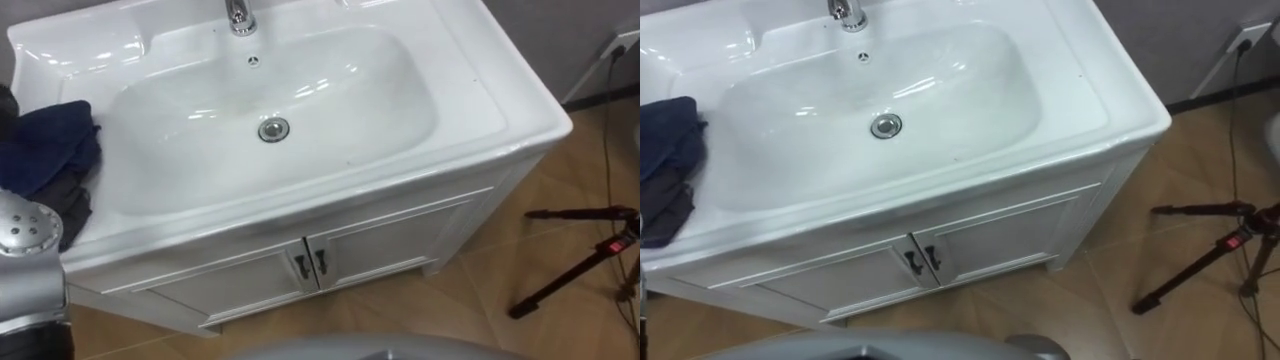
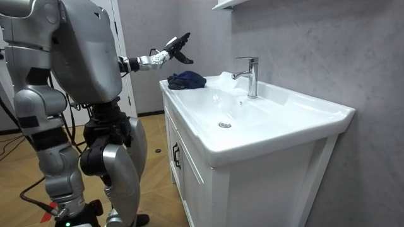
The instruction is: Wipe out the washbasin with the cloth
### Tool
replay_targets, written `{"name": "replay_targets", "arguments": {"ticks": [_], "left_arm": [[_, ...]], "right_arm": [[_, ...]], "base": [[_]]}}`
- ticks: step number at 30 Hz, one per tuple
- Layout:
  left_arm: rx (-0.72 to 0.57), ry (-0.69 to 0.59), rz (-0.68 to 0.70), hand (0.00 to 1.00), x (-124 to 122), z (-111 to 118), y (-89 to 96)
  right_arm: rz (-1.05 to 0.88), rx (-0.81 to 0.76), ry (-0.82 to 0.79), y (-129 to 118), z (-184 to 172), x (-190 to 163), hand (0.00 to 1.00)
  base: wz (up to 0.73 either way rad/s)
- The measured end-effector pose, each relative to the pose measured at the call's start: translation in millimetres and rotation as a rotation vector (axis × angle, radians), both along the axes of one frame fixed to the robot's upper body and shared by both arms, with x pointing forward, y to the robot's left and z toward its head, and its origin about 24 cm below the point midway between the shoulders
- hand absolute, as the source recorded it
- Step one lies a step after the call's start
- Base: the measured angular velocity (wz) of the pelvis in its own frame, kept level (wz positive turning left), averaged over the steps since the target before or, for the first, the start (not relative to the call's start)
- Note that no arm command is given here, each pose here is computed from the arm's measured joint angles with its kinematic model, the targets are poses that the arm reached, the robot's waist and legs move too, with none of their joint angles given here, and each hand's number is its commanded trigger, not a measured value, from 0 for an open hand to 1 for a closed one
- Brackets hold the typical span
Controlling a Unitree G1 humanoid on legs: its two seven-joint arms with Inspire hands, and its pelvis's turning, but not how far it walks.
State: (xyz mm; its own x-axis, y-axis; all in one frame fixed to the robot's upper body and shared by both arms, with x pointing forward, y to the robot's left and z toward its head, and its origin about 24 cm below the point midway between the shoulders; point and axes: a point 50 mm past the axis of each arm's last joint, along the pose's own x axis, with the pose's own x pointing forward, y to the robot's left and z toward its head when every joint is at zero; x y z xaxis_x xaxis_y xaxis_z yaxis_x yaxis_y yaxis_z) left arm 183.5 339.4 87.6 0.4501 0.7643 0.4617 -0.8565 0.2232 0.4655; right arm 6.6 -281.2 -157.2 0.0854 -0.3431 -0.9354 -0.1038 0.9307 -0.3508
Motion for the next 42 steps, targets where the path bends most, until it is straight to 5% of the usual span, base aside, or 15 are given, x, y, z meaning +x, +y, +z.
{"name": "replay_targets", "arguments": {"ticks": [16,24,30,42], "left_arm": [[-0.042,-0.46,0.41,0.0,-63,28,48.2],[-0.177,-0.421,0.65,0.0,-106,-8,76.4],[-0.339,-0.203,0.836,0.0,-156,-66,78.0],[-0.639,0.511,0.816,0.0,-222,-181,0.8]], "right_arm": [[0.049,-0.051,-0.017,-2,1,-5,0.0],[0.052,-0.061,-0.028,-3,3,-10,0.0],[0.061,-0.06,-0.019,-2,3,-10,0.0],[0.061,-0.021,0.056,5,0,-25,0.0]], "base": [[-0.01],[0.05],[0.08],[0.09]]}}
